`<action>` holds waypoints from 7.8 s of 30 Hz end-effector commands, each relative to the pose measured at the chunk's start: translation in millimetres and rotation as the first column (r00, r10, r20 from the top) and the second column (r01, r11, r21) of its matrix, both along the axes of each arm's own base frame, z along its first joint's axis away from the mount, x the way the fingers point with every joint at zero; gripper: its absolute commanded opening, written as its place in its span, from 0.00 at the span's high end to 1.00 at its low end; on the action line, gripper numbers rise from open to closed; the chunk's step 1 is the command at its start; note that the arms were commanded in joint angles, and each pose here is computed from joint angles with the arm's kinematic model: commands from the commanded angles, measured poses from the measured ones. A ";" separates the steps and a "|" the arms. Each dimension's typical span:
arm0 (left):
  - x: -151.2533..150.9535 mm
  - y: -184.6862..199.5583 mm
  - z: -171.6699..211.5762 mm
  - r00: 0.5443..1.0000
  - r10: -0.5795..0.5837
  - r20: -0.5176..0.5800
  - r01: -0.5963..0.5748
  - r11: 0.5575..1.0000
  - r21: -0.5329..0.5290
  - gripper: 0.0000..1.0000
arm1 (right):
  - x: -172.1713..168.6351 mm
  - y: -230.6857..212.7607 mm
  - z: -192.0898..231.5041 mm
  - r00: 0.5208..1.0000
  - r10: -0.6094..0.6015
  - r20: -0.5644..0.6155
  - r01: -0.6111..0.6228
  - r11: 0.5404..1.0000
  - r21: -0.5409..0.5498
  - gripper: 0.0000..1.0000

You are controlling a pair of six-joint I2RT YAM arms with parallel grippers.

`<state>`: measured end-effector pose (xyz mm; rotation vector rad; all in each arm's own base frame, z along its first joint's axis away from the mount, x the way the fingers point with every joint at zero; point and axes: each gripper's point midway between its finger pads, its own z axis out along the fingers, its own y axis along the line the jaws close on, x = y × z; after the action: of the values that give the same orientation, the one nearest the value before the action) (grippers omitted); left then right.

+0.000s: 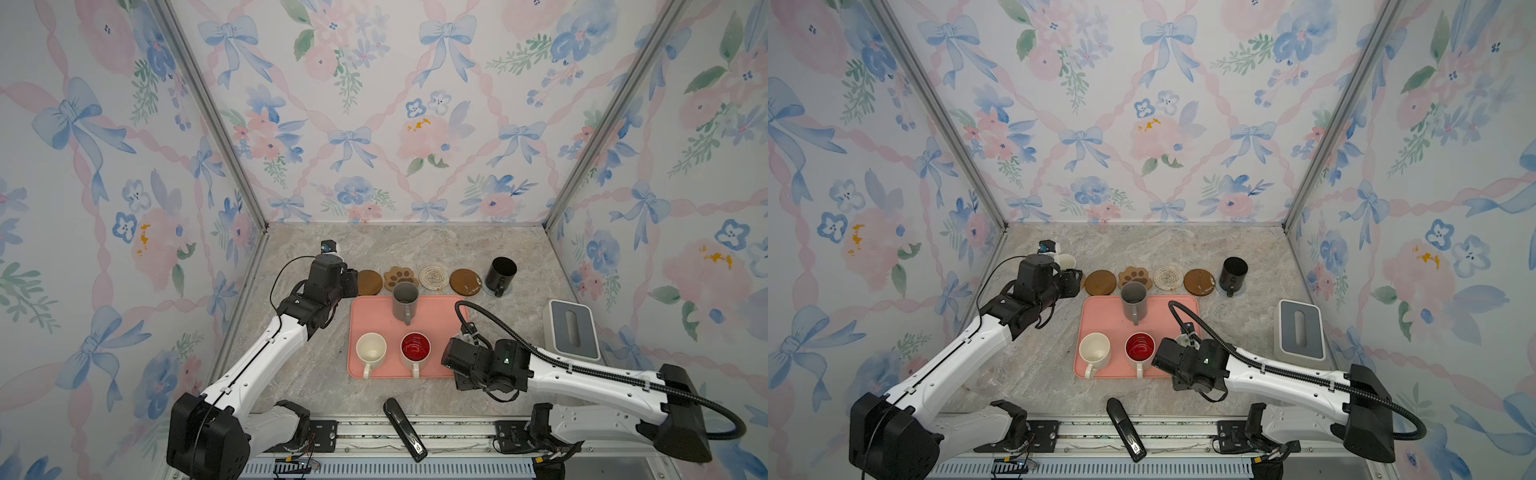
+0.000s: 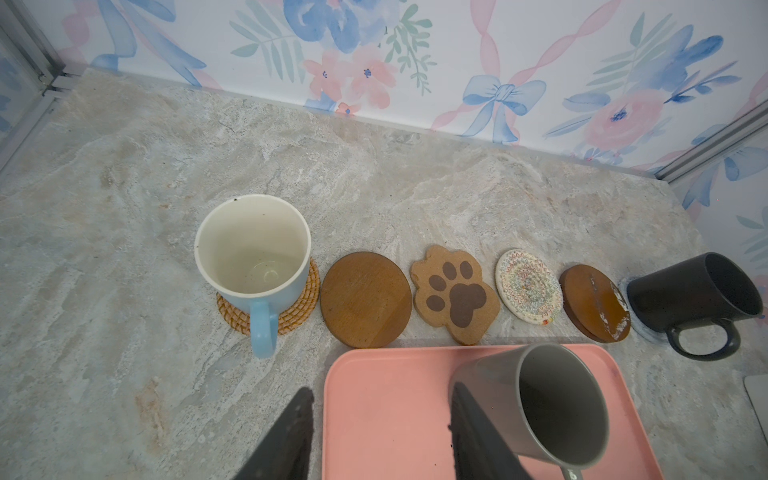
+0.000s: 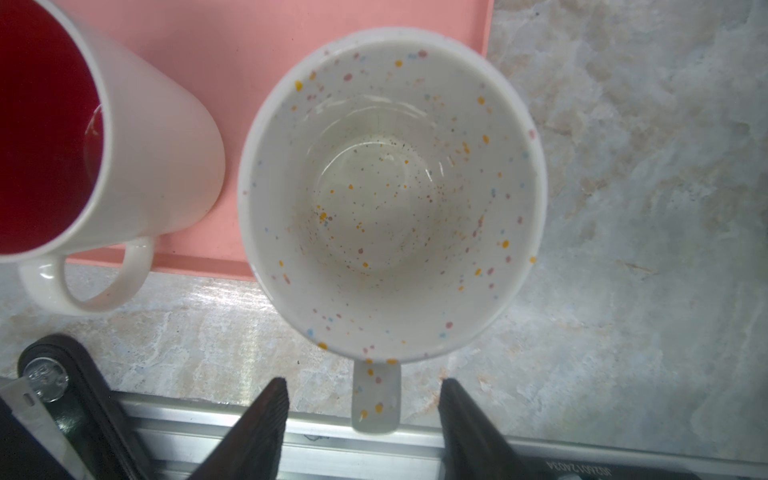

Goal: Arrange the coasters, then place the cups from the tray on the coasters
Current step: 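Lower the open right gripper around the speckled white mug's rim, then close the right gripper on the speckled white mug's rim, then lift the speckled mug and carry it toward the scratched brown coaster, then lower the speckled mug onto the scratched brown coaster with the right gripper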

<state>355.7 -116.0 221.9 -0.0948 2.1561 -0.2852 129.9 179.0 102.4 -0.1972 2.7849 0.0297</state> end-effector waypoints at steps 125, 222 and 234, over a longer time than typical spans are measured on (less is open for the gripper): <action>0.7 -0.1 -14.2 0.999 0.024 -0.032 -0.024 1.000 -0.006 0.50 | 123.3 -5.5 14.3 0.983 -0.072 0.170 0.064 0.997 0.050 1.00; 0.5 -4.9 -9.6 1.000 0.008 -0.029 -0.009 1.000 -0.030 0.52 | 295.8 -61.8 -11.1 0.964 -0.214 0.157 0.210 0.977 0.040 1.00; -0.4 -4.2 -8.7 1.000 0.009 -0.026 -0.009 0.999 -0.032 0.52 | 289.7 -62.2 -11.9 0.964 -0.220 0.147 0.216 0.975 0.048 0.98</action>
<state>357.3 -116.9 212.3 -0.1292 2.1793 -0.2946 421.0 119.0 86.1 0.0809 2.6498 -0.0172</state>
